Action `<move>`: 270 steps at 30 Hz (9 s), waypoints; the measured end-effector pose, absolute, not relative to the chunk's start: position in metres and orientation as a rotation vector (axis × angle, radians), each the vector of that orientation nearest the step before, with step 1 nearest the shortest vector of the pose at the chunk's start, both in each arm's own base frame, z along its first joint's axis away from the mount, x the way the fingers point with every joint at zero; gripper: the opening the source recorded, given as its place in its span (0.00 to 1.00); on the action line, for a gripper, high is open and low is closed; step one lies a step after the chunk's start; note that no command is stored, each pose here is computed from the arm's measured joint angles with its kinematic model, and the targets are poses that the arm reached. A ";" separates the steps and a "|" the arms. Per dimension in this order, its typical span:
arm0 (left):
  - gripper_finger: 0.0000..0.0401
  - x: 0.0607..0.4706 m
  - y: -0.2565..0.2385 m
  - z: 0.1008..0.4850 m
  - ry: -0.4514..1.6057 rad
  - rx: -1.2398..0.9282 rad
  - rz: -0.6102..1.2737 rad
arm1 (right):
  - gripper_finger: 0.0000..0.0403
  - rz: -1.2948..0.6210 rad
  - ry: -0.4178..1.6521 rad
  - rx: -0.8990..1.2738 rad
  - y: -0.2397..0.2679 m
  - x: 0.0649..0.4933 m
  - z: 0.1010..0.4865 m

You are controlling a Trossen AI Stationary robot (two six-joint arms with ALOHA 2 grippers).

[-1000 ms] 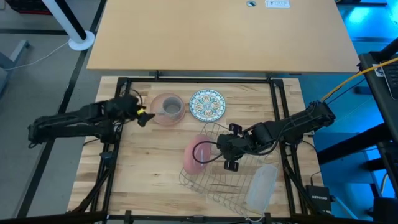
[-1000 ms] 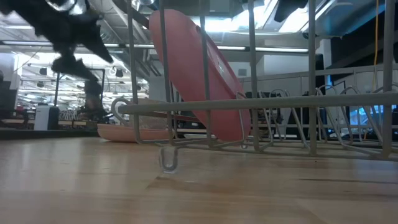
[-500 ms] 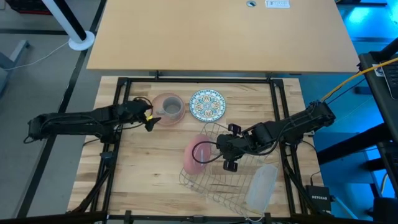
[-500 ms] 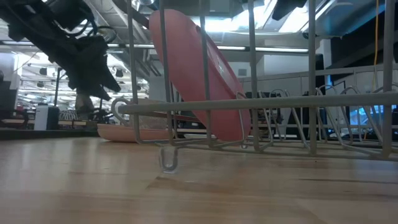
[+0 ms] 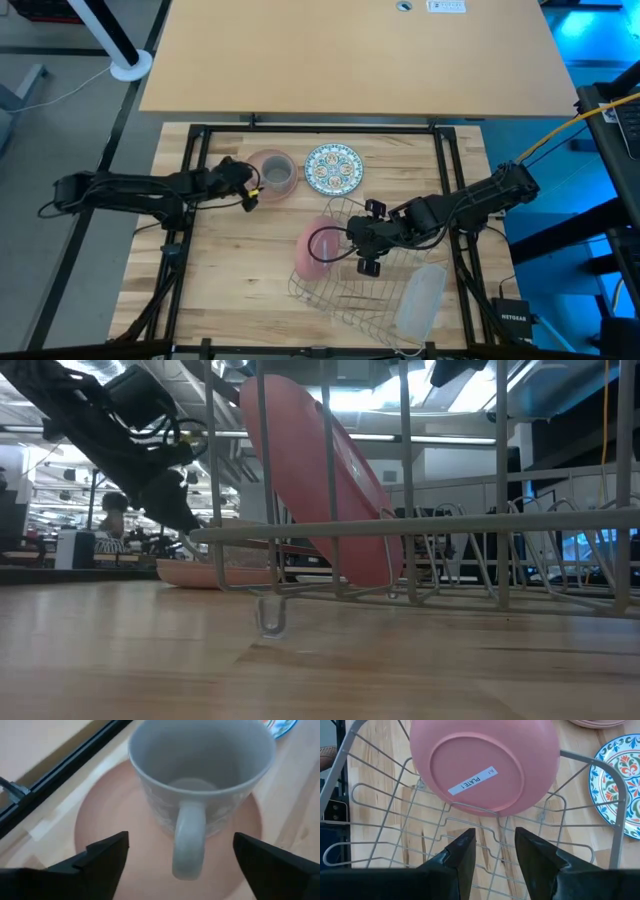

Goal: Sort dishes
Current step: Move the gray mug to the top left of the table, then put the top orange plate into the dish rack

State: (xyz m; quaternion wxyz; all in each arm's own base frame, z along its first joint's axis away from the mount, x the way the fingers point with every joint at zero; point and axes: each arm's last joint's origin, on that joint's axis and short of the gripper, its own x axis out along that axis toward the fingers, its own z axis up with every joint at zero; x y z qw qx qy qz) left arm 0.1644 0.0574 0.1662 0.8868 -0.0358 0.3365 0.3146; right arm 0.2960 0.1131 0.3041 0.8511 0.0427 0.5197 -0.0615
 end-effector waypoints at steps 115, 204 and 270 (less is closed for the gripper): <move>0.42 0.104 0.057 0.140 0.534 -0.475 1.434 | 0.35 -0.185 1.058 -0.011 0.110 0.297 0.304; 0.39 0.164 0.037 0.130 0.924 0.327 0.280 | 0.35 -0.194 1.053 -0.014 0.110 0.297 0.304; 0.00 0.178 0.036 0.151 0.798 0.020 0.302 | 0.35 -0.194 1.054 -0.014 0.110 0.297 0.304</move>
